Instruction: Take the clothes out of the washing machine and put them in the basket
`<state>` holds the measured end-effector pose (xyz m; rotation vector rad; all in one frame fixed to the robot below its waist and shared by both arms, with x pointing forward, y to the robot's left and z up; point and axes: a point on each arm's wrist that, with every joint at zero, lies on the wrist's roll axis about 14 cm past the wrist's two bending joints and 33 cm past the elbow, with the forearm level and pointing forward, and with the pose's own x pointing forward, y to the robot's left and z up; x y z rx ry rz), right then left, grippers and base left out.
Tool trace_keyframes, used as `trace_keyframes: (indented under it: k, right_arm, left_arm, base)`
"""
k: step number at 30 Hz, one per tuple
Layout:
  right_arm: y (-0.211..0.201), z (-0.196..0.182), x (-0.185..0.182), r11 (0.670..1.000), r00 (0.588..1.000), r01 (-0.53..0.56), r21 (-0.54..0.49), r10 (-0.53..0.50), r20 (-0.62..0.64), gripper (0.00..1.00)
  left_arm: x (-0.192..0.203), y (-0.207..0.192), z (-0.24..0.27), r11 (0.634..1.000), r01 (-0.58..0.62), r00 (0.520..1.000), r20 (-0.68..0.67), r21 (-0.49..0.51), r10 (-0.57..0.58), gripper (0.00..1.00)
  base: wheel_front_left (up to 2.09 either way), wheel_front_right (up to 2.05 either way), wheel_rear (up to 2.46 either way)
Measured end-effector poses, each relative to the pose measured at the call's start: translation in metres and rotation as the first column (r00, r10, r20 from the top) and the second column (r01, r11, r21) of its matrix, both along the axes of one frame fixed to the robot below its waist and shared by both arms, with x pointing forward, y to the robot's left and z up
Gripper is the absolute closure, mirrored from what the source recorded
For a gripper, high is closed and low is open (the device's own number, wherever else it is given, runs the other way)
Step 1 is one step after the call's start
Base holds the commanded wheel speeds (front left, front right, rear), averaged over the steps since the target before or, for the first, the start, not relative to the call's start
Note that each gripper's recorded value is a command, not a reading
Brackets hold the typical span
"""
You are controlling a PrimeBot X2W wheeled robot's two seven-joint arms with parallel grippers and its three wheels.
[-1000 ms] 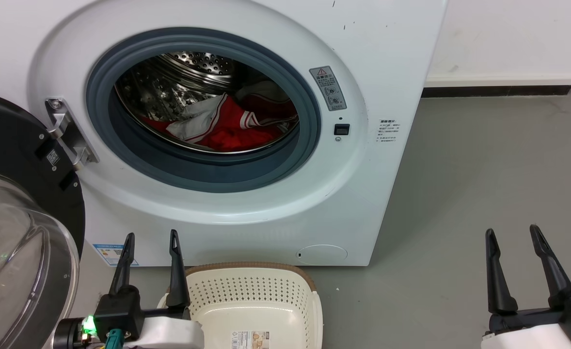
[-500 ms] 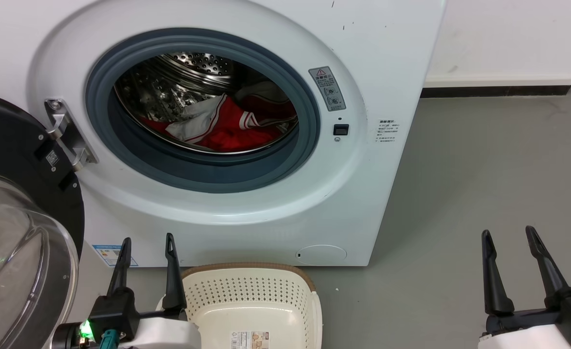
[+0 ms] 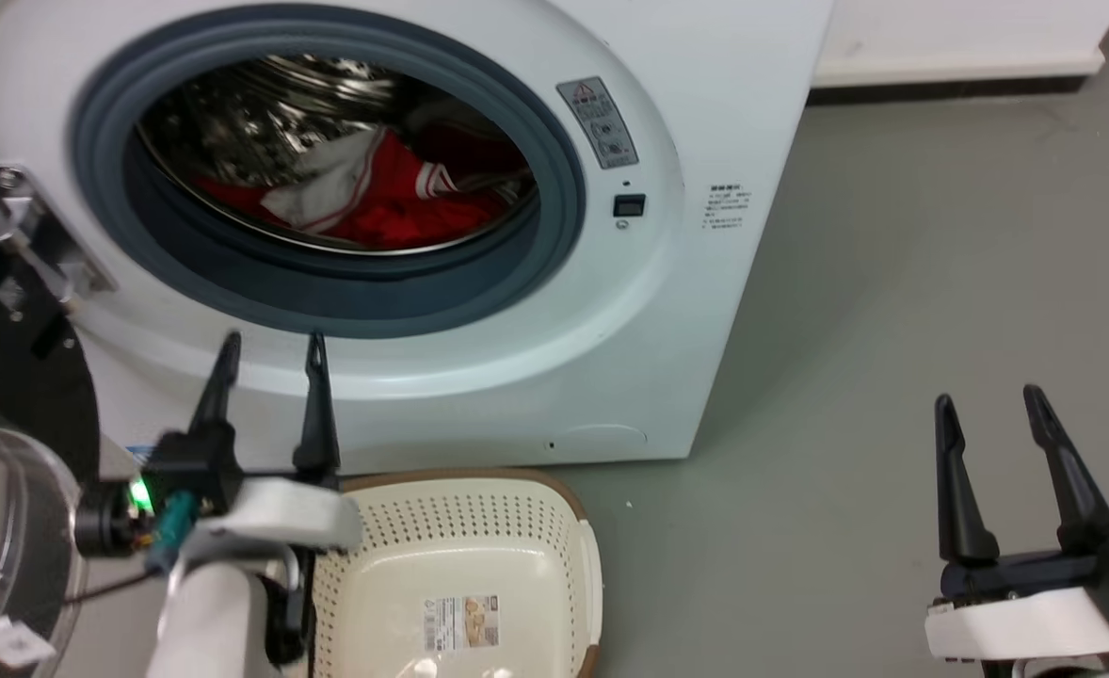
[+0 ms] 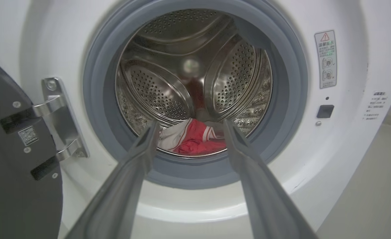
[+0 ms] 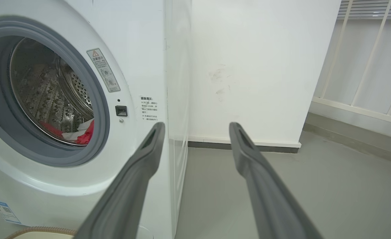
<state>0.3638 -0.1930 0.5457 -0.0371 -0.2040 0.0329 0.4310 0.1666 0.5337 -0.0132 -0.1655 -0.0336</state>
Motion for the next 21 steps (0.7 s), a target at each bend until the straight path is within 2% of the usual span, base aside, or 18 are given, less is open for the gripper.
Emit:
trace_keyframes:
  k: [6, 15, 21]
  right_arm:
    - [-0.008, -0.006, 0.017, 1.000, 1.000, 0.022, 0.001, -0.022, -0.016, 0.00]
    - [-0.023, -0.019, 0.048, 0.998, 0.997, 0.061, 0.008, -0.061, -0.036, 0.00]
    - [-0.031, -0.031, 0.064, 0.997, 0.995, 0.082, 0.006, -0.081, -0.057, 0.00]
  left_arm:
    - [0.060, -0.001, 0.001, 0.998, 0.038, 0.999, 0.003, 0.045, -0.038, 0.00]
    - [0.154, -0.019, -0.023, 0.983, 0.130, 0.991, -0.058, 0.133, -0.124, 0.00]
    - [0.211, -0.025, -0.059, 0.971, 0.175, 0.969, -0.205, 0.164, -0.140, 0.00]
  base:
    - [0.00, 0.00, 0.00]
    - [0.00, 0.00, 0.00]
    - [0.00, 0.00, 0.00]
